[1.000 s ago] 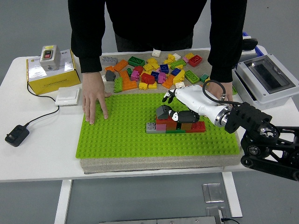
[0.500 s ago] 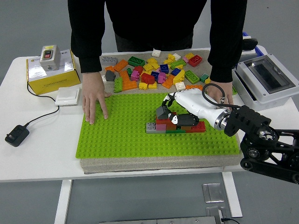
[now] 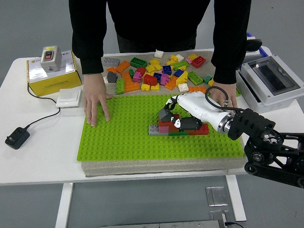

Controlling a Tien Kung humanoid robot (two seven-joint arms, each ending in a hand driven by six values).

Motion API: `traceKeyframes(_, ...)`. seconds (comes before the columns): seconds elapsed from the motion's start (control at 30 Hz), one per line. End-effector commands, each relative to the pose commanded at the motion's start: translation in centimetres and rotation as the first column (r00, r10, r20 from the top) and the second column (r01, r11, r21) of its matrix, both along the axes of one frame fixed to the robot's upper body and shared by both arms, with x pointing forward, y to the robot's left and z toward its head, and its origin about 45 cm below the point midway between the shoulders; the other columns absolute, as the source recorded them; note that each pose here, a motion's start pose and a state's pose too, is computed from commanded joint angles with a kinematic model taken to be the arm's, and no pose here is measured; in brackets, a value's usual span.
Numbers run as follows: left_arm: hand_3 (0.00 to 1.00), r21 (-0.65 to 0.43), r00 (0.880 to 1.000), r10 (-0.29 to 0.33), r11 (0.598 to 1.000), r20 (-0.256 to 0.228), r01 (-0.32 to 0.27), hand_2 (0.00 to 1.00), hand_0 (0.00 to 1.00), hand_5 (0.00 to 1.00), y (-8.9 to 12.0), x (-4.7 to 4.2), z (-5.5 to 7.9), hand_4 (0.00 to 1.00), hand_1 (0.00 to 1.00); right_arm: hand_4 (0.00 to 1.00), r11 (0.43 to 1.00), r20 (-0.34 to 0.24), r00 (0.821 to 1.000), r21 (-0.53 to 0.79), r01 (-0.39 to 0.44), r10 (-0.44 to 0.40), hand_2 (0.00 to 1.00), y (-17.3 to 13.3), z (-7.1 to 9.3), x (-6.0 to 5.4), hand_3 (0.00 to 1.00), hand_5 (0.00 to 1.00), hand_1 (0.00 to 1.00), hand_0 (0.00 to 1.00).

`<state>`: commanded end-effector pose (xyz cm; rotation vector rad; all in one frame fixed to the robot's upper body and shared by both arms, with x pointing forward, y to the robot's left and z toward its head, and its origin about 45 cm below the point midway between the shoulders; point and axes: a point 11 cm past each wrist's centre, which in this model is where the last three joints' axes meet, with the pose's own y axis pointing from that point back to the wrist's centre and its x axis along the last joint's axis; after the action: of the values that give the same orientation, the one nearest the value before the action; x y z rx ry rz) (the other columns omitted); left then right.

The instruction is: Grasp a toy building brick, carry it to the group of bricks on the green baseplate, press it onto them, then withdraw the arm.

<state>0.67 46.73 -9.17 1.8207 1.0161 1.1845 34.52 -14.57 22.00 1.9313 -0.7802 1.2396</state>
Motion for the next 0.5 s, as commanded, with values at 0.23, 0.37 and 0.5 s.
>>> traceKeyframes(0.23, 0.640, -0.001, 1.000, 0.001, 1.000, 0.004, -0.001, 0.513, 0.696, 0.696, -0.04, 0.11, -0.02, 0.128, 0.655, 0.366, 1.000, 0.001, 1.000, -0.002, -0.002, 0.002, 0.656, 0.04, 0.07, -0.06, 0.688, 0.442, 0.101, 0.041)
traceKeyframes(0.37, 0.640, 0.000, 1.000, 0.001, 1.000, 0.008, -0.001, 0.513, 0.696, 0.696, -0.03, 0.17, -0.02, 0.128, 0.655, 0.366, 1.000, 0.000, 1.000, -0.003, -0.001, 0.001, 0.656, -0.03, 0.05, -0.04, 0.688, 0.442, 0.101, 0.041)
traceKeyframes(0.5, 0.640, -0.001, 1.000, 0.001, 1.000, 0.009, -0.001, 0.513, 0.696, 0.697, -0.02, 0.14, -0.02, 0.130, 0.656, 0.368, 1.000, -0.002, 1.000, -0.004, 0.001, -0.001, 0.656, -0.08, -0.01, -0.01, 0.688, 0.441, 0.101, 0.040)
